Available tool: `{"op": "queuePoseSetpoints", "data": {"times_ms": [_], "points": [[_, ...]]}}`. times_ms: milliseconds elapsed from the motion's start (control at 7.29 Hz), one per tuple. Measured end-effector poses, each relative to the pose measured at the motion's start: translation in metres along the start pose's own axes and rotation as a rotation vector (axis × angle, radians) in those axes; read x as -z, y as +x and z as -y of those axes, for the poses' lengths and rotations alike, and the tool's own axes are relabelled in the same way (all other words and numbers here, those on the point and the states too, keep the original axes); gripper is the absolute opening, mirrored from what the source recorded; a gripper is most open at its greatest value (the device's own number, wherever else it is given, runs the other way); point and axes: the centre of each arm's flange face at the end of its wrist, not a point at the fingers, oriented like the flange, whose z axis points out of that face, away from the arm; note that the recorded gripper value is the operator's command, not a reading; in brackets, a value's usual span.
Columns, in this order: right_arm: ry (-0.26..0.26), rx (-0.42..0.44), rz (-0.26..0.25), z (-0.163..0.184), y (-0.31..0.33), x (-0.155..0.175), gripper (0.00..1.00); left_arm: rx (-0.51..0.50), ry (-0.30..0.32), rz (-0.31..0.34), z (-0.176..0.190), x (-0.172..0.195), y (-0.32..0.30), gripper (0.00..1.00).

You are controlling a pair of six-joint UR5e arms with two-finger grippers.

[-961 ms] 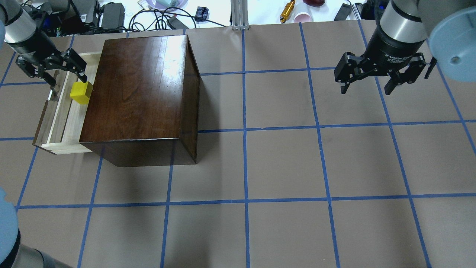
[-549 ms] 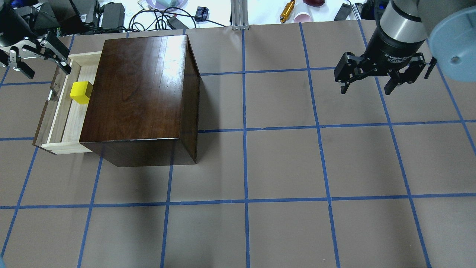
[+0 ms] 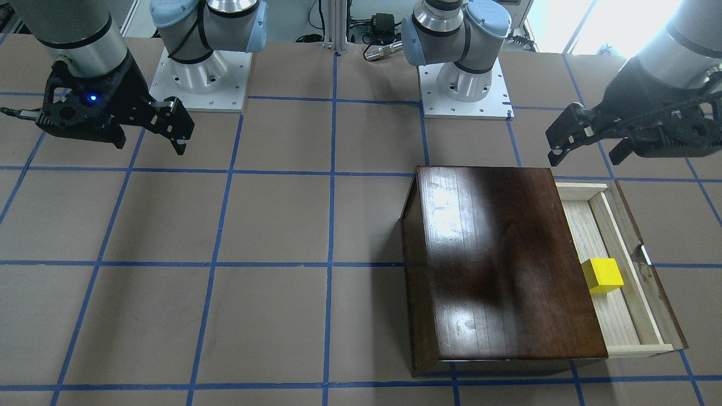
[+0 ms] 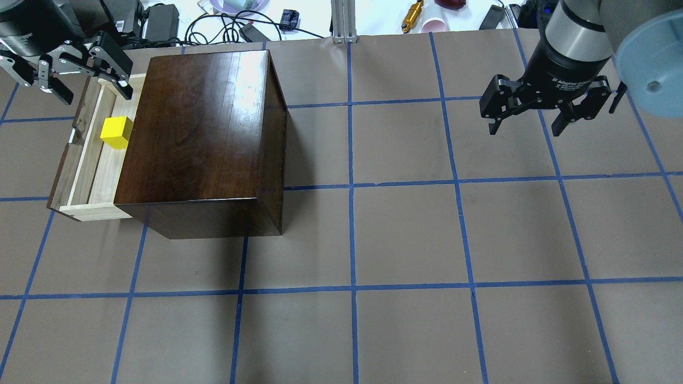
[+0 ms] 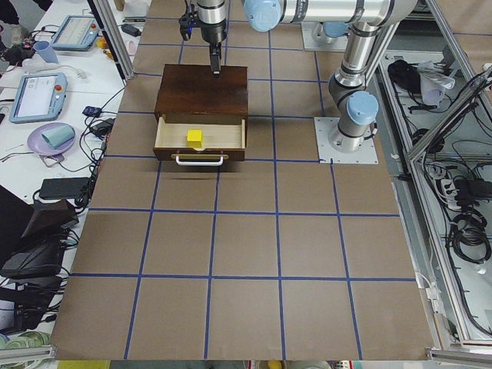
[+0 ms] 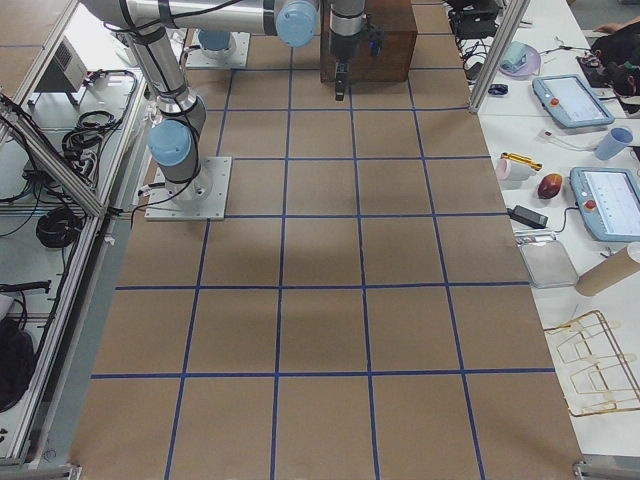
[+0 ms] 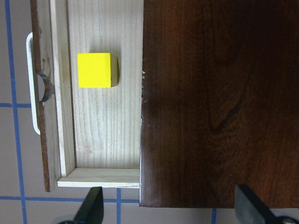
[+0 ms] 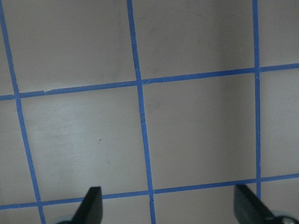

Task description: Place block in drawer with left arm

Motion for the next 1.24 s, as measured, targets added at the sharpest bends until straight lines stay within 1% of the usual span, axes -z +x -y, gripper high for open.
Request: {"op": "queuePoseSetpoints", "data": {"times_ms": [275,549,1235], "points": [[0.0,0.0,0.0,0.0,0.0,0.0,1.0,-0.01,-0.003,-0.001,-0.008,-0.003,0.039,1.0],[0.0,0.0,0.0,0.0,0.0,0.0,1.0,-0.003,-0.006,-0.009,-0.01,-0.007,0.06,1.0],[0.0,0.0,0.0,0.0,0.0,0.0,1.0,0.01,-0.009,-0.013,-0.008,-0.01,0.072,1.0]]}}
